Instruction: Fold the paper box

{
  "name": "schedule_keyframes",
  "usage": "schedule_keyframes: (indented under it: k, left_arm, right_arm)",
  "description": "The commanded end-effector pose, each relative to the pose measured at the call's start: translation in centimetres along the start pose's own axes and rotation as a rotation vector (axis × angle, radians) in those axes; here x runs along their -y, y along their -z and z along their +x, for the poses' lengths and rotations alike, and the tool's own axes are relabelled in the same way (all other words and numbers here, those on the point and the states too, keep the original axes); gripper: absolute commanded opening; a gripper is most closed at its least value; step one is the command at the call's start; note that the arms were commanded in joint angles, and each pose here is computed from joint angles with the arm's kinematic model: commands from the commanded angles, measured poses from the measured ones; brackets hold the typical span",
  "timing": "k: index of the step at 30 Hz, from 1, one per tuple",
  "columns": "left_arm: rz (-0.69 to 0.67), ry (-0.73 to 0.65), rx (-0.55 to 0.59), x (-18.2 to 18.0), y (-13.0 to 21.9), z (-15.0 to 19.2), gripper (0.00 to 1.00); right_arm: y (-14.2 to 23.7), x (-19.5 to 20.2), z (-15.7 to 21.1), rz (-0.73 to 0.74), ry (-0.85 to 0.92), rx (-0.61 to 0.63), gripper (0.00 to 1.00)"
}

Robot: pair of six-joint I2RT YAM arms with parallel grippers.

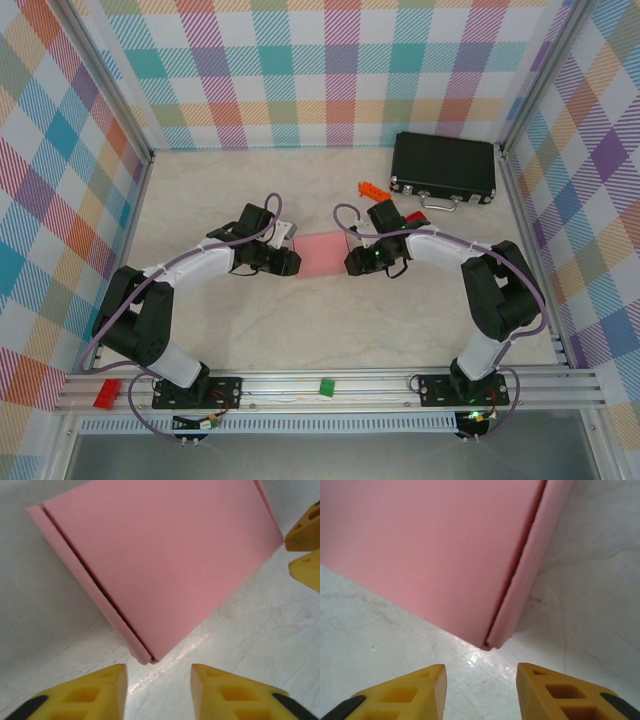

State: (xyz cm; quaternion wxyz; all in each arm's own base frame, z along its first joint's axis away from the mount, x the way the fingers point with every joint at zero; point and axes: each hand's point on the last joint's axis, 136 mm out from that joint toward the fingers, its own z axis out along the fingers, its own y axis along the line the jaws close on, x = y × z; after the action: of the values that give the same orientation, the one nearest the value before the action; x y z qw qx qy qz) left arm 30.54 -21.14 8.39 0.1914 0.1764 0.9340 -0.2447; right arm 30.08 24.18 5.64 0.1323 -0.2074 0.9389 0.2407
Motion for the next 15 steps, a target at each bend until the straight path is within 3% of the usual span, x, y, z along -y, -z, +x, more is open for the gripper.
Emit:
schedule_keyframes:
  k: [1,3,8,15]
  left_arm:
    - [-0.111,0.023,0.077,-1.6,0.6,-1.5,0.46]
    - [-0.232,0.054,0.122,-3.5,1.5,-2.1,0.53]
    - [-0.51,0.115,0.244,-7.9,5.2,-3.2,0.57]
    - [-0.799,0.156,0.374,-12.5,10.8,-3.5,0.77]
  right_arm:
    - [0.7,1.7,-0.9,0.116,-0.023,0.07,0.45]
    - [1.7,3.7,-1.4,0.234,-0.07,0.12,0.47]
    - [5.6,9.2,-1.6,0.549,-0.198,0.25,0.53]
    - [10.5,14.1,-0.5,0.735,-0.333,0.352,0.54]
